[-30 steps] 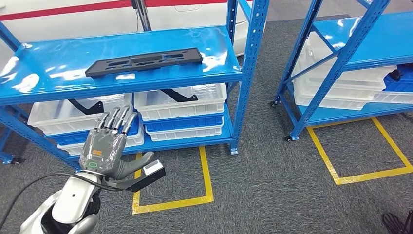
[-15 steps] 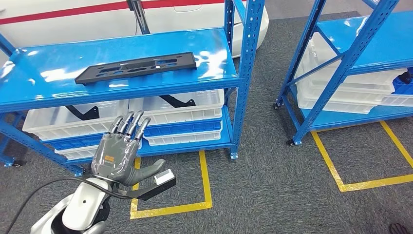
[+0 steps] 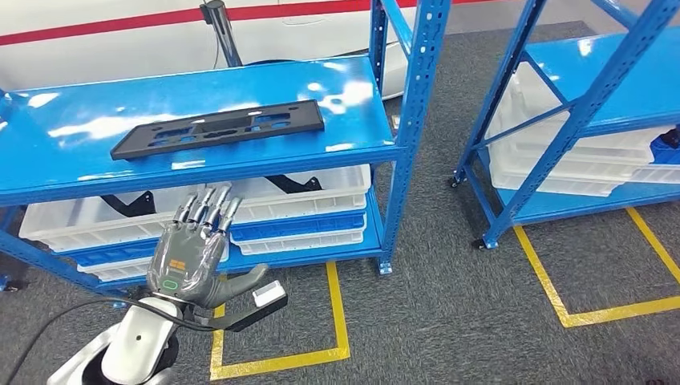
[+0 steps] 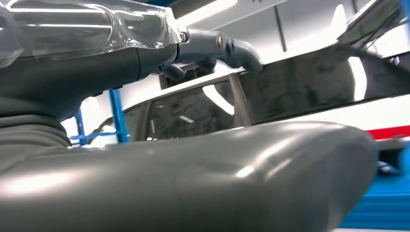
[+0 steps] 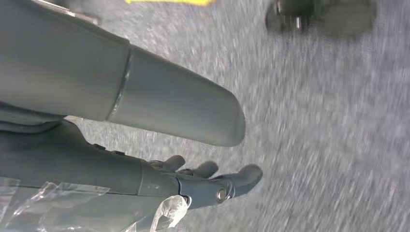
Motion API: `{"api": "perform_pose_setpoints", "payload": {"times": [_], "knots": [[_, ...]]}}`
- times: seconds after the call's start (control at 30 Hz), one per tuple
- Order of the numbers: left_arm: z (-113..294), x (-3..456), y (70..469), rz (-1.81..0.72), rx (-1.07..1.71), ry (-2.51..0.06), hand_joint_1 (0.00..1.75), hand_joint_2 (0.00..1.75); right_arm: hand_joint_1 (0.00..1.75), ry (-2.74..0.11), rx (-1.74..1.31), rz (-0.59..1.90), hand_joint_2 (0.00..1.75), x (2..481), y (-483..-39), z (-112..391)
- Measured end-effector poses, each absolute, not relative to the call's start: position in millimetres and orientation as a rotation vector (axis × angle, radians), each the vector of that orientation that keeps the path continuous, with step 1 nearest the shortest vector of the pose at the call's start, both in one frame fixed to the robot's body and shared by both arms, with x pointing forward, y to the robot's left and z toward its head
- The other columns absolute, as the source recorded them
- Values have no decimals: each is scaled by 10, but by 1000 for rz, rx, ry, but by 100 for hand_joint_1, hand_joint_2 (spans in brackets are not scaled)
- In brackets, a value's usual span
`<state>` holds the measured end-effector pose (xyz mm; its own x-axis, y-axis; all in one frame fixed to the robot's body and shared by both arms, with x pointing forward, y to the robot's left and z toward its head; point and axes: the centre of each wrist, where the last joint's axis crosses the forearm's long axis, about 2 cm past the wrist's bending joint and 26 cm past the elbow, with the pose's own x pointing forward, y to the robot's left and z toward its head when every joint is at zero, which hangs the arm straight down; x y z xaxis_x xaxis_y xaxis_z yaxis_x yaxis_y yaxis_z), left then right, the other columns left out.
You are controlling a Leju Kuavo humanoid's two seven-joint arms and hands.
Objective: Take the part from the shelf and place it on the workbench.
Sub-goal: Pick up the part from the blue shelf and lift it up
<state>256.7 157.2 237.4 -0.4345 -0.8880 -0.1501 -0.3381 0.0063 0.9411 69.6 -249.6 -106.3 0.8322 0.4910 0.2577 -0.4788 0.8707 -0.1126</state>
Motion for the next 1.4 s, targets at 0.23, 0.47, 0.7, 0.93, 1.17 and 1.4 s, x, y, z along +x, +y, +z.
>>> {"api": "perform_pose_setpoints", "payload": {"times": [0.23,0.47,0.7,0.93,1.17,1.4], "knots": [[2345,2540,1557,-1459,1254,-1795,0,0,0,-264,-40,544,0,694,-2506,-1064],[2304,2504,1537,-1481,1242,-1790,0,0,0,-241,-48,546,0,632,-2538,-1076],[2281,2487,1535,-1488,1238,-1782,0,0,0,-249,-73,530,0,664,-2552,-1072],[2268,2480,1536,-1495,1234,-1774,0,0,0,-252,-80,530,0,665,-2556,-1072],[2272,2486,1534,-1522,1228,-1764,0,0,0,-266,-83,529,0,700,-2557,-1066],[2258,2474,1526,-1538,1215,-1758,0,0,0,-254,-82,530,0,663,-2575,-1074]]}}
